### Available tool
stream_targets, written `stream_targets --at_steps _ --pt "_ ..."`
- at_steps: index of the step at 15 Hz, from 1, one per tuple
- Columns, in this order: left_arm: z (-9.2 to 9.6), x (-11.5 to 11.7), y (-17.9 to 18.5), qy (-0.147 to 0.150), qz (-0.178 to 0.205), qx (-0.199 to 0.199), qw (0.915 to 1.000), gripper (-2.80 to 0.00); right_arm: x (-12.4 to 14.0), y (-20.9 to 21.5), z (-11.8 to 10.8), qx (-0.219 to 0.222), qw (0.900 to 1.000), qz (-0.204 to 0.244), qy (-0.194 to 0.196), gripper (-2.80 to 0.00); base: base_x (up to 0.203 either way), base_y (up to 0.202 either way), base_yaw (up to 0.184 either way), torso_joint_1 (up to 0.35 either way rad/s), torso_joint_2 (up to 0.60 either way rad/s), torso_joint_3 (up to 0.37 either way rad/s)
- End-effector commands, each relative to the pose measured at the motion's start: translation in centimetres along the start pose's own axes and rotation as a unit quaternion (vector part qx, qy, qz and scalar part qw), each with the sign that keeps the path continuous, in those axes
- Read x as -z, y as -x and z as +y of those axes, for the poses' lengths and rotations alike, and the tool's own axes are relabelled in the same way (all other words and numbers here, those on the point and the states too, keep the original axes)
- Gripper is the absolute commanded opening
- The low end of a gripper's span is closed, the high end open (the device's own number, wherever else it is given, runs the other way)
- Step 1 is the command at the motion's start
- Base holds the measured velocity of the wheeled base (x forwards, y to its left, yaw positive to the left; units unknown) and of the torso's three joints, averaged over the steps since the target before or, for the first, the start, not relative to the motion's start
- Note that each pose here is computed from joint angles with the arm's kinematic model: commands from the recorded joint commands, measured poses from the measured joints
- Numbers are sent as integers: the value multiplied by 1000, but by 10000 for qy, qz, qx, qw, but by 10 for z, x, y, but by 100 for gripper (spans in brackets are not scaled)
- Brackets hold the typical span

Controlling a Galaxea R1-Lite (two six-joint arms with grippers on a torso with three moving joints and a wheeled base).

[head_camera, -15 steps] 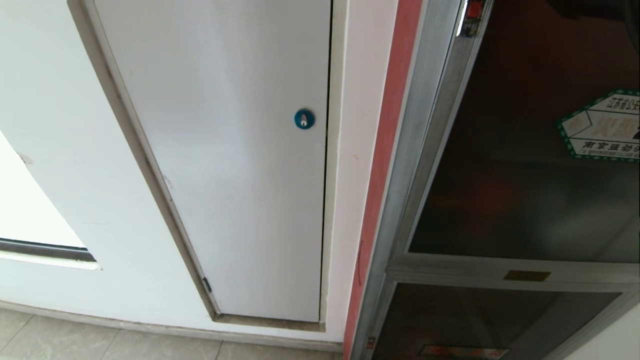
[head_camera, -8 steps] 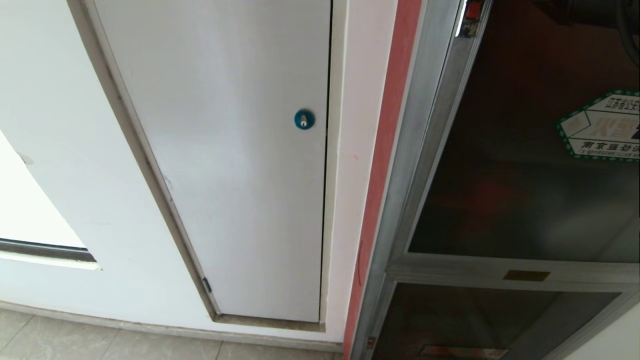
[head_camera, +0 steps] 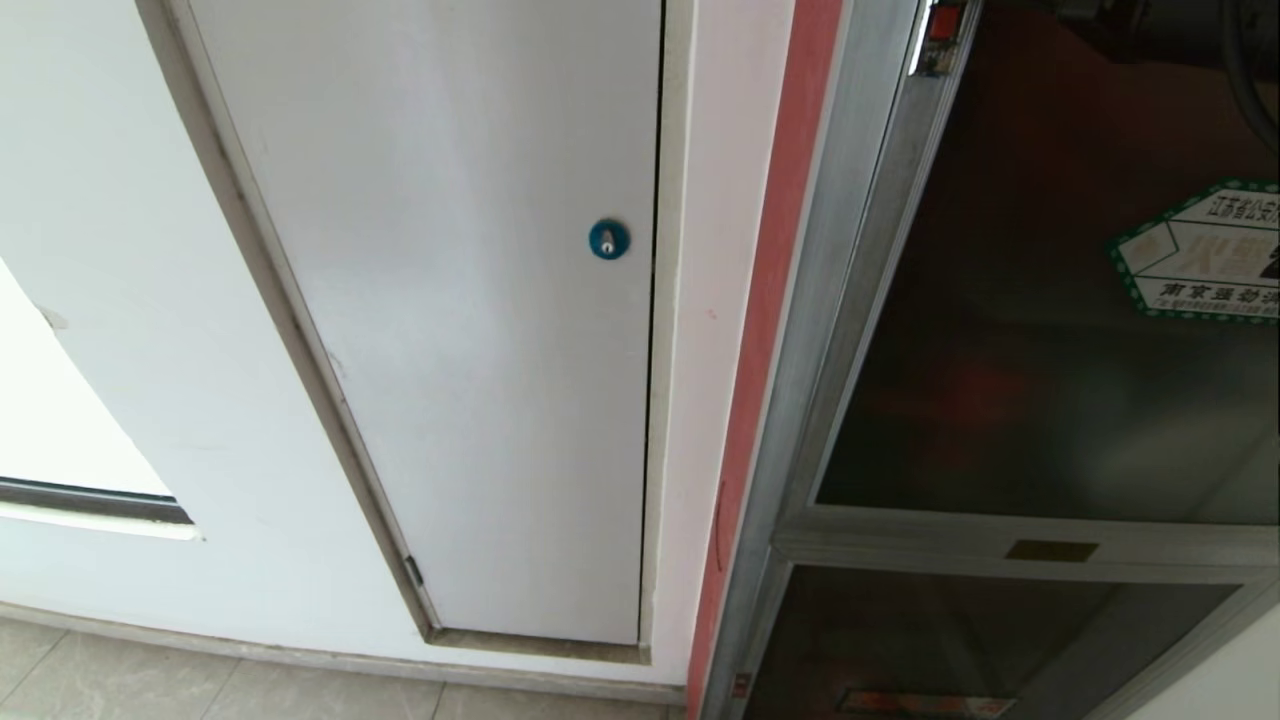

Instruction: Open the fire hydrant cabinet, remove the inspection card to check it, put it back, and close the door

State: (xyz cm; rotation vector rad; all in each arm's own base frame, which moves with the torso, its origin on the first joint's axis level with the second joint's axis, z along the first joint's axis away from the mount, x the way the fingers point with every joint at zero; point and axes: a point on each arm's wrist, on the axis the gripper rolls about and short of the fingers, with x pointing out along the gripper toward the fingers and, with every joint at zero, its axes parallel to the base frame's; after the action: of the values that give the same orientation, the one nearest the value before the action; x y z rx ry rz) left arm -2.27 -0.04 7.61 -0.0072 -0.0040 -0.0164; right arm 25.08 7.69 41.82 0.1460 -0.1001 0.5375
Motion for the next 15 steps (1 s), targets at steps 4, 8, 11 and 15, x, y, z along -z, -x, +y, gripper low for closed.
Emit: stream_targets --at_steps 4,8,11,15 --pt "0 0 0 2 -3 2 10000 -280 3 -2 -3 52 10000 50 2 -280 0 0 0 0 0 0" --pt "0 0 0 2 -3 2 10000 -280 7 -6 -5 69 9999 110 -13 -280 0 0 0 0 0 0" --pt "0 0 0 2 -3 2 10000 -280 9 -9 -6 67 9999 135 -20 -280 0 0 0 0 0 0" --pt "0 0 0 2 -3 2 10000 -280 8 -10 -6 77 9999 112 -6 -280 0 0 0 0 0 0"
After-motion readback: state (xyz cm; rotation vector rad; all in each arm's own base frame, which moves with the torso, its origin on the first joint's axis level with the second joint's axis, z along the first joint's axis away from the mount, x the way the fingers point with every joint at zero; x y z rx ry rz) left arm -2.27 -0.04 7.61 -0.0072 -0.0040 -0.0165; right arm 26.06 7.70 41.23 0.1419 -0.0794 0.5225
